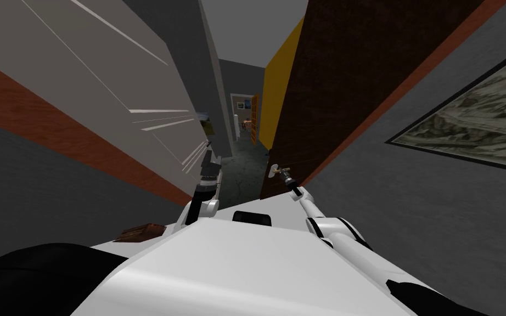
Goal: Push the door open
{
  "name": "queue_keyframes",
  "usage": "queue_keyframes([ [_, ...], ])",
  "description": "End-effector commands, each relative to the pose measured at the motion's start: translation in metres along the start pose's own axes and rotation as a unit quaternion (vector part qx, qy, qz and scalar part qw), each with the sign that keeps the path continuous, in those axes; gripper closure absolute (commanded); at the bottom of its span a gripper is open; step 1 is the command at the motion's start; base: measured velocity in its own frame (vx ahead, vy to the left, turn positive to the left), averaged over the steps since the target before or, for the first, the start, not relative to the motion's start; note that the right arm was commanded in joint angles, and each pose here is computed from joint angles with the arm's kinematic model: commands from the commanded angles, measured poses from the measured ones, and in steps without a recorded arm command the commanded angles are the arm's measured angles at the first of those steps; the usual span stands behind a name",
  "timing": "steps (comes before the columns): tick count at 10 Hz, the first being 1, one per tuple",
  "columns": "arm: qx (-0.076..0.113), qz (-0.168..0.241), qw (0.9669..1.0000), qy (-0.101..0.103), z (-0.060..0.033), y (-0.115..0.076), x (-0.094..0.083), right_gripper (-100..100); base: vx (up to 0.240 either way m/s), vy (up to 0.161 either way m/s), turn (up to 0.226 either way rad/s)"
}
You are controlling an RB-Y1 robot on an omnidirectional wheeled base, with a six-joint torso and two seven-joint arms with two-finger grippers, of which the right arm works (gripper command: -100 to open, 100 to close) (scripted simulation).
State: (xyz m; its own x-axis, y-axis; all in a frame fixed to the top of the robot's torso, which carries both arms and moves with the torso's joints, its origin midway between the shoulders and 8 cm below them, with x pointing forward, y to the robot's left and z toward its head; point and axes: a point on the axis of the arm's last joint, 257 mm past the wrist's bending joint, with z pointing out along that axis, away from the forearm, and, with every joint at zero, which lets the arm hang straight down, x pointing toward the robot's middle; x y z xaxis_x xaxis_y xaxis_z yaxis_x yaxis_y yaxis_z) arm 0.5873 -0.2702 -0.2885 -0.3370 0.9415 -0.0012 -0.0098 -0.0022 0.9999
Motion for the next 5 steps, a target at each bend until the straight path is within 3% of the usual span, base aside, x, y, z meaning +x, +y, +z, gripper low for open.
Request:
queue_keyframes([
  [1, 0.003, 0.001, 1.0, 0.0, -0.0018, -0.0036, 0.0009, 100, -0.015, -0.007, 0.018],
  [4, 0.003, 0.001, 1.0, 0.0, -0.0018, -0.0036, 0.0009, 100, 0.0, 0.0, 0.0],
  [5, -0.001, -0.001, 1.0, -0.009, -0.0001, 0.0009, -0.0058, 100, 0.118, 0.03, -0.018],
])
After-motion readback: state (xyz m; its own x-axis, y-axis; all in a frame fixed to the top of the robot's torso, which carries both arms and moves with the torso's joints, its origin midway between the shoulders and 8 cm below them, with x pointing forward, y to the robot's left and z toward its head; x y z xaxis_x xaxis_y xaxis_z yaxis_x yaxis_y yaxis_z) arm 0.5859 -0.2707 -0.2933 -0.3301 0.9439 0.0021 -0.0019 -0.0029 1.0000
